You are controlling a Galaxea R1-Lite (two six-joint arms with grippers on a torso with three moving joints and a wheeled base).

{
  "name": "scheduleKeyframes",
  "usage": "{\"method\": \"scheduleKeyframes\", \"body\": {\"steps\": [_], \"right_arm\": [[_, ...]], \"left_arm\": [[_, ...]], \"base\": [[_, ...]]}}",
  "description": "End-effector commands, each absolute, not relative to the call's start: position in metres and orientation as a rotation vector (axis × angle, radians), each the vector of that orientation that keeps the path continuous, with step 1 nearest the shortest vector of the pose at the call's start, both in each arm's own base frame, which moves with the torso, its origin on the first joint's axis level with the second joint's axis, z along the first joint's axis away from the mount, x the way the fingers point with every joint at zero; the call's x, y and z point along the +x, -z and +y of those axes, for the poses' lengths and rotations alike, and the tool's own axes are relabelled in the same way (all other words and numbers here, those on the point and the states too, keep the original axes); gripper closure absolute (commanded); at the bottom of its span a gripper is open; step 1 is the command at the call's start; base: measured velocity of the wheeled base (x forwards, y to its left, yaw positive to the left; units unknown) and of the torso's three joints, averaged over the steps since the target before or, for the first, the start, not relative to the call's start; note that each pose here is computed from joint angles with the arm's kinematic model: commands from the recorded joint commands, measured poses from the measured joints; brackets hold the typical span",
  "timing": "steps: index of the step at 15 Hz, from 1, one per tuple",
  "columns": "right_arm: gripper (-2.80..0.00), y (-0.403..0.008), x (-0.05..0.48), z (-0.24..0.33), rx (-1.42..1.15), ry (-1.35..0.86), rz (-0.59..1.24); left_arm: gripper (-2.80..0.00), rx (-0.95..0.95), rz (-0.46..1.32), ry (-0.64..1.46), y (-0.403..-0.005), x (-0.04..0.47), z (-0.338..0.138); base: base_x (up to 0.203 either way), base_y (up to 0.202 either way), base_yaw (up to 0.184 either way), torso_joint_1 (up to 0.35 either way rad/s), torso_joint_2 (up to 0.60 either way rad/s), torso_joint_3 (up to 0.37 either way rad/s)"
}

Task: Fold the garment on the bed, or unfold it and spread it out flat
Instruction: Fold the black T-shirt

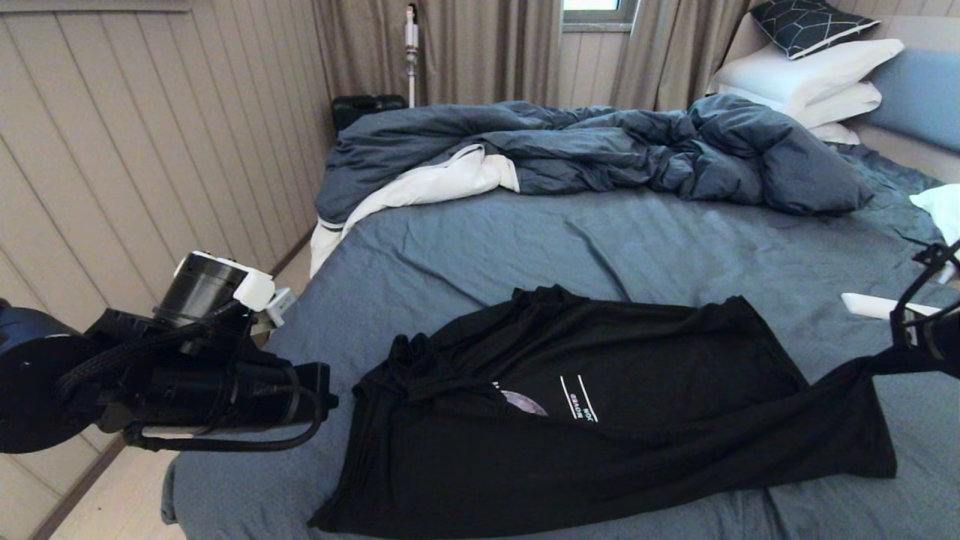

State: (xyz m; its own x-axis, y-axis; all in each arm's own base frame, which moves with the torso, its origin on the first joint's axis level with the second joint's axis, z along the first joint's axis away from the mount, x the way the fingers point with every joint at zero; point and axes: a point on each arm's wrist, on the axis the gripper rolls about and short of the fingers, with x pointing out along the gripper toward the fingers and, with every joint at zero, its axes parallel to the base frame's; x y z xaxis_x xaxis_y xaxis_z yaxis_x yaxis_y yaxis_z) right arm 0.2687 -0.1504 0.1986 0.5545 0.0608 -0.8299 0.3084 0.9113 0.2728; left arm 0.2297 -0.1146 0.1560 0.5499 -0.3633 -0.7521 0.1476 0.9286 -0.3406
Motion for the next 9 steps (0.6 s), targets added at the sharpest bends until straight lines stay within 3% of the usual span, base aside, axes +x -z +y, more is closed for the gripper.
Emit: {"method": "scheduleKeyframes", "body": {"steps": [1, 5, 6, 9], "right_arm": [[0.0, -0.181, 0.287, -0.153, 0.43, 0.13, 1.03], [0.0, -0.168, 0.298, -0.15, 0.43, 0.109, 1.069], [-2.8, -0.164, 0.298, -0.148, 0.431, 0.107, 1.085], [-2.8, -0.17, 0.295, -0.147, 0.429, 0.11, 1.065]], "left_arm": [[0.0, -0.253, 0.942, 0.305, -0.157, 0.232, -0.116], [0.0, -0.265, 0.91, 0.298, -0.164, 0.239, -0.114], [0.0, -0.274, 0.902, 0.293, -0.166, 0.241, -0.112], [0.0, -0.284, 0.883, 0.297, -0.171, 0.244, -0.113]], "base": [[0.0, 0.0, 0.0, 0.0, 0.0, 0.0], [0.0, 0.0, 0.0, 0.0, 0.0, 0.0], [0.0, 0.0, 0.0, 0.0, 0.0, 0.0], [0.0, 0.0, 0.0, 0.0, 0.0, 0.0]]}}
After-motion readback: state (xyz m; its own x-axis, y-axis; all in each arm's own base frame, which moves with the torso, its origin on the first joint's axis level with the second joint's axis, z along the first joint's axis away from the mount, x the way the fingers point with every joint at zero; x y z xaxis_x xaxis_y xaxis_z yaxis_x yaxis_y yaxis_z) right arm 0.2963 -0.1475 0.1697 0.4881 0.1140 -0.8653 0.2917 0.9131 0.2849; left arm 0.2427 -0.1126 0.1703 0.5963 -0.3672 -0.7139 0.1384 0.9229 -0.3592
